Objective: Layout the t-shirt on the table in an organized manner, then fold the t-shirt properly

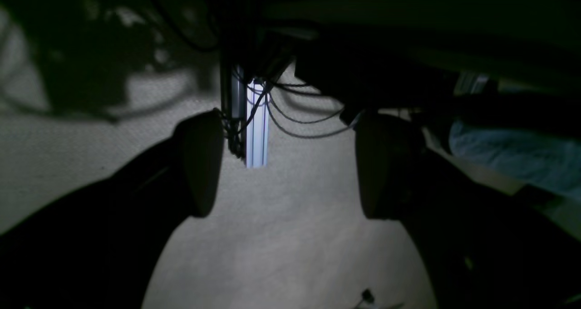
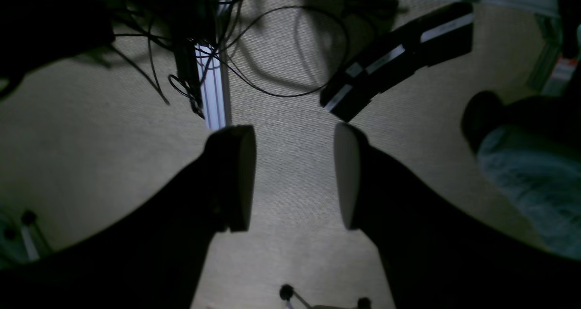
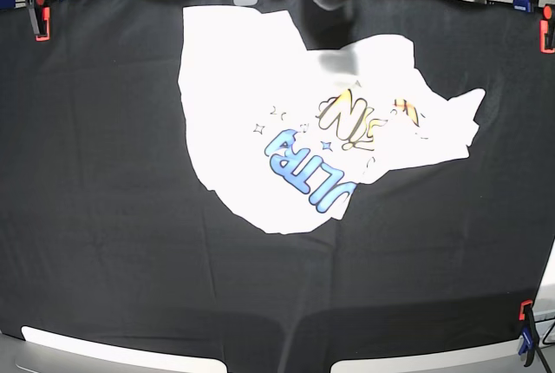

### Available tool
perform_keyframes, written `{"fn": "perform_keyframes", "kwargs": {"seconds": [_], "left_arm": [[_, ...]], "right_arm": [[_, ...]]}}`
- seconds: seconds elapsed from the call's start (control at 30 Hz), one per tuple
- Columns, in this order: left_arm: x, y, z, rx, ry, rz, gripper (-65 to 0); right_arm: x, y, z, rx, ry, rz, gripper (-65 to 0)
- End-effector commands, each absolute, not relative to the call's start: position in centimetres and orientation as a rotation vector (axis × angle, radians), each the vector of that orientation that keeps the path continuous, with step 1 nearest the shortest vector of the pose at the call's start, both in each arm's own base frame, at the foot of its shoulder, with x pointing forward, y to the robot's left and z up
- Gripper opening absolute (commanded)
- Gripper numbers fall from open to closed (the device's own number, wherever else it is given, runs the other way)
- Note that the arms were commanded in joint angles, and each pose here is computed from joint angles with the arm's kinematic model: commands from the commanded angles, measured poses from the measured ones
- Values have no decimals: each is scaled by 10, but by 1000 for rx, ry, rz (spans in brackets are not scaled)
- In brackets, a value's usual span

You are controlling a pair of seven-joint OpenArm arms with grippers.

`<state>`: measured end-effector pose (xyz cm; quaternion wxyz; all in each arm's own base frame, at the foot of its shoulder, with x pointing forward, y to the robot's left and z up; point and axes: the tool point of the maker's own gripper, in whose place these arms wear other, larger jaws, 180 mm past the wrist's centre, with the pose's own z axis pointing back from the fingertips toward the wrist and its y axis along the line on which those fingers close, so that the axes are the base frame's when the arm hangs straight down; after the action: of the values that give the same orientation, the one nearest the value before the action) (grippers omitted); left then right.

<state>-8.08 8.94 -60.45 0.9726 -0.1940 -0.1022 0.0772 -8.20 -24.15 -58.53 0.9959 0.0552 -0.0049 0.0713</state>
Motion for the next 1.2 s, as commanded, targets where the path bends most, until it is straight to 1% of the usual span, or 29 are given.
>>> {"fn": "perform_keyframes", "kwargs": {"seconds": [0.0, 0.1, 0.17, 0.27, 0.37, 0.43, 0.53, 0.63, 0.77, 0.93, 1.03, 1.17], "left_arm": [[-89, 91, -600, -396, -189, 151, -235], [-100, 95, -590, -368, -131, 196, -235], [-102, 100, -582, -341, -123, 216, -235], [-102, 102, -567, -322, -131, 192, -235], [-109, 98, -546, -335, -99, 154, -235], [-114, 95, -530, -341, -76, 128, -235], [-108, 110, -508, -252, -98, 156, -235], [-85, 121, -481, -187, -184, 178, -235], [-41, 117, -441, -199, -329, 153, -235], [31, 120, -395, -171, -581, 68, -235], [65, 125, -378, -155, -686, 53, -235], [102, 134, -367, -132, -790, 48, -235]], "right_arm": [[-89, -249, -578, 109, -6, 155, -374], [-101, -252, -561, 116, -7, 202, -374], [-108, -251, -550, 128, -6, 224, -374], [-119, -246, -532, 163, 11, 201, -374], [-127, -242, -513, 182, 49, 177, -374], [-121, -241, -500, 184, 28, 167, -374], [-98, -245, -478, 172, -52, 175, -374], [-70, -253, -455, 149, -133, 196, -374], [-24, -262, -431, 117, -263, 222, -374], [28, -262, -412, 135, -415, 172, -374], [55, -261, -409, 133, -483, 175, -374], [98, -261, -401, 125, -592, 182, -374]]}}
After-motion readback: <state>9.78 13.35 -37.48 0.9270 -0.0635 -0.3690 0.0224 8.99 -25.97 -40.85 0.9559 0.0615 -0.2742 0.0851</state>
